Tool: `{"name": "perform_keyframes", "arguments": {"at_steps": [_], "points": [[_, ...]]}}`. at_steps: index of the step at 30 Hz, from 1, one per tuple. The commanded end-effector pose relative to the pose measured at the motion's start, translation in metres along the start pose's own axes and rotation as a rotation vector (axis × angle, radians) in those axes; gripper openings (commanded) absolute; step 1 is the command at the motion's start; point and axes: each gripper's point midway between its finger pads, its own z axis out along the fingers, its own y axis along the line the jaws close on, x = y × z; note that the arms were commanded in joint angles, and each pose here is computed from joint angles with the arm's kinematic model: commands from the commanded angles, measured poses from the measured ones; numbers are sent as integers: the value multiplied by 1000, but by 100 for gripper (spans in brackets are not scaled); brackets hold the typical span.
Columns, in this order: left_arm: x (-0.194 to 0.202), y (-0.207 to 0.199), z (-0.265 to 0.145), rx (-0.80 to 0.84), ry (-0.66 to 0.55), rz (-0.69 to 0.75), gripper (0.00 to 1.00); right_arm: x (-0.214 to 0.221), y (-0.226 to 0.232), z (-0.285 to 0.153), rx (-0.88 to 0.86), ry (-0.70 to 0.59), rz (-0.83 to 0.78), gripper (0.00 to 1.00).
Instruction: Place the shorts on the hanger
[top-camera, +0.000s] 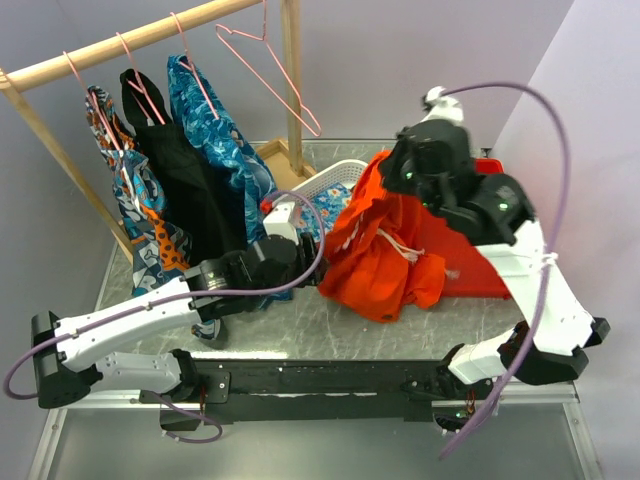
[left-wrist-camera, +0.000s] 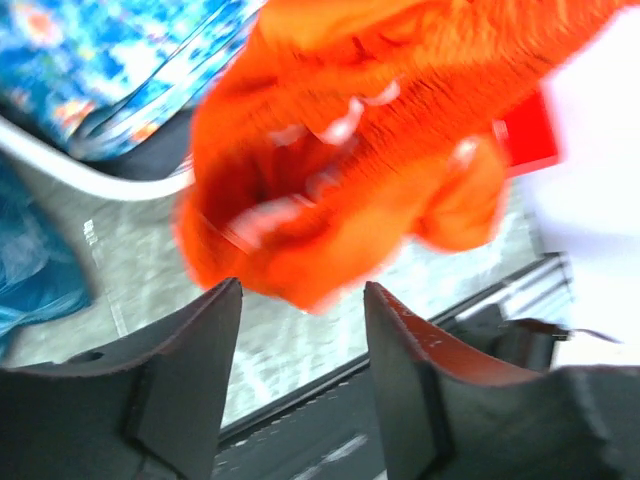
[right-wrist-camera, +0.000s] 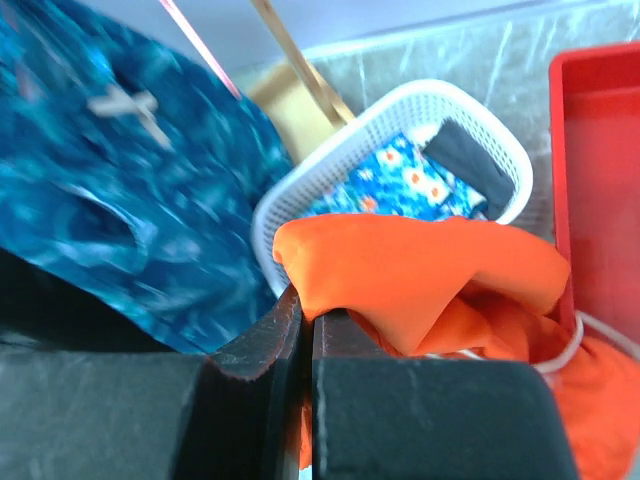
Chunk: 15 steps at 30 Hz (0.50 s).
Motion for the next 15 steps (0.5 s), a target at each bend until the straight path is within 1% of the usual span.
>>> {"name": "perform_keyframes", "arguments": {"at_steps": [1,3,4,7,11,13,15], "points": [[-21,-27,-16,39,-40,1,60,-25,-4,-14,31,-58,92,0],[-16,-25,-15,-1,-32,-5,62,-32,-2,-18,14,-80,120,0],[-17,-20,-13,-45,-54,-46,62,-34,0,-21,0,-84,127,0],[-16,2,-10,-155,-95,-105,63,-35,3,-24,-25,-83,130,0],[-23,18,-17,-191,-155,-157,62,-34,-3,-30,-16,-88,135,0],[-24,26,-16,-219,-157,-171,61,-33,-7,-34,-19,-97,147,0],[-16,27,-10,-223,-122,-167,60,-31,-7,-34,-24,-101,152,0]]}}
